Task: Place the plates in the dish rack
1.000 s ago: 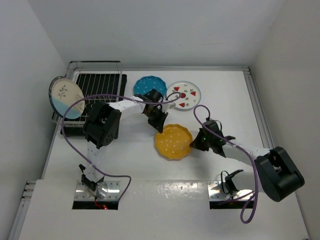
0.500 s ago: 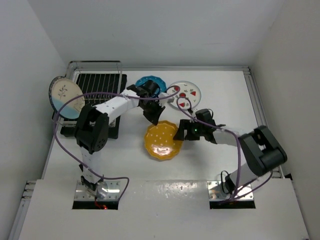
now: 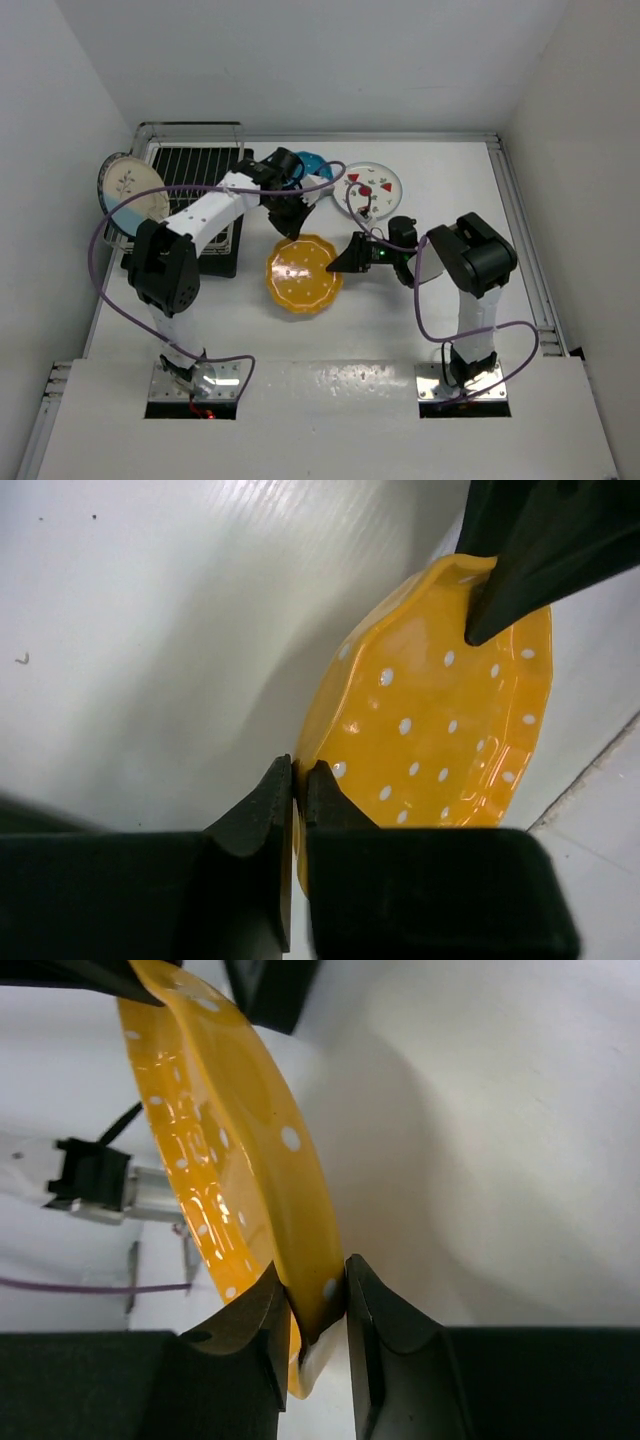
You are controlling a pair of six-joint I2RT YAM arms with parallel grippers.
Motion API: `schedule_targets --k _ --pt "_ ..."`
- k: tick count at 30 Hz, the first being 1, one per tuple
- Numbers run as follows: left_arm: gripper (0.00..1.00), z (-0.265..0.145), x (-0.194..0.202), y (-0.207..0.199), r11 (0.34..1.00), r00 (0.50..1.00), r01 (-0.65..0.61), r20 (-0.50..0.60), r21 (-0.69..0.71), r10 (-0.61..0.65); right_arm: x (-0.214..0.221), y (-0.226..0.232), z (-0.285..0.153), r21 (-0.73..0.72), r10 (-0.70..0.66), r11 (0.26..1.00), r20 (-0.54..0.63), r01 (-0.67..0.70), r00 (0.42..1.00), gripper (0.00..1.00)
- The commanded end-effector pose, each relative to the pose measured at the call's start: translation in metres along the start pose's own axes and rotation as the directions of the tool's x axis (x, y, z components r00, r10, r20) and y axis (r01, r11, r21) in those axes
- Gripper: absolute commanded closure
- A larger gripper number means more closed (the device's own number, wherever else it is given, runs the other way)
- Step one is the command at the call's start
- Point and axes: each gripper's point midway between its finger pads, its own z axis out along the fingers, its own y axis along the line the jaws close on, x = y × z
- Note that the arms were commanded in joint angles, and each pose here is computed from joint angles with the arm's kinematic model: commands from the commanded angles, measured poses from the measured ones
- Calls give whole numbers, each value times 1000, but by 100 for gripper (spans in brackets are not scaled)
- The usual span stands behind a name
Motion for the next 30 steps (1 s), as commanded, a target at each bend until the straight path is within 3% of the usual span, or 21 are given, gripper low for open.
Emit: schedule_targets --k 1,2,5,9,16,19,20,21,23,26,27,29,30 --pt "92 -29 -26 -30 988 990 -19 139 155 -2 -53 70 -7 -266 -244 924 145 275 959 97" --pt "78 -27 -23 -33 980 991 -14 134 200 -13 -59 77 -12 -292 -270 907 151 304 951 98" --pt "55 -25 -16 -26 967 990 4 133 257 -40 -71 90 -23 -318 -329 875 162 365 930 100" --pt "45 -31 -19 -34 944 989 -29 145 329 -20 -86 108 -31 -337 -426 822 168 458 889 100" --pt "42 -30 -9 -43 911 992 -49 126 410 -3 -120 121 -43 -311 -481 782 250 540 840 100" --pt "72 -39 -15 -46 906 988 -75 152 416 11 -125 123 -39 -327 -466 787 240 523 852 100" --pt "92 -39 -15 -46 906 988 -75 153 416 11 -129 122 -38 -325 -455 794 243 513 857 100" --pt "100 -45 -20 -46 910 985 -91 173 405 21 -130 121 -38 -321 -452 796 248 513 857 100" --pt "100 -52 -24 -42 921 984 -70 179 384 0 -134 119 -35 -301 -442 807 264 508 857 99" --pt "100 -72 -40 -26 949 974 -53 225 310 -19 -134 109 -34 -242 -422 846 241 475 874 82" --pt "100 -75 -45 -22 957 971 -52 238 285 -18 -129 97 -32 -213 -360 892 198 398 912 70" --pt "100 -97 -56 5 987 964 8 263 160 -50 -148 90 -36 -71 -444 877 258 475 858 43" --pt "100 -105 -61 13 994 961 24 270 108 -52 -134 64 -35 8 -396 916 183 401 900 26"
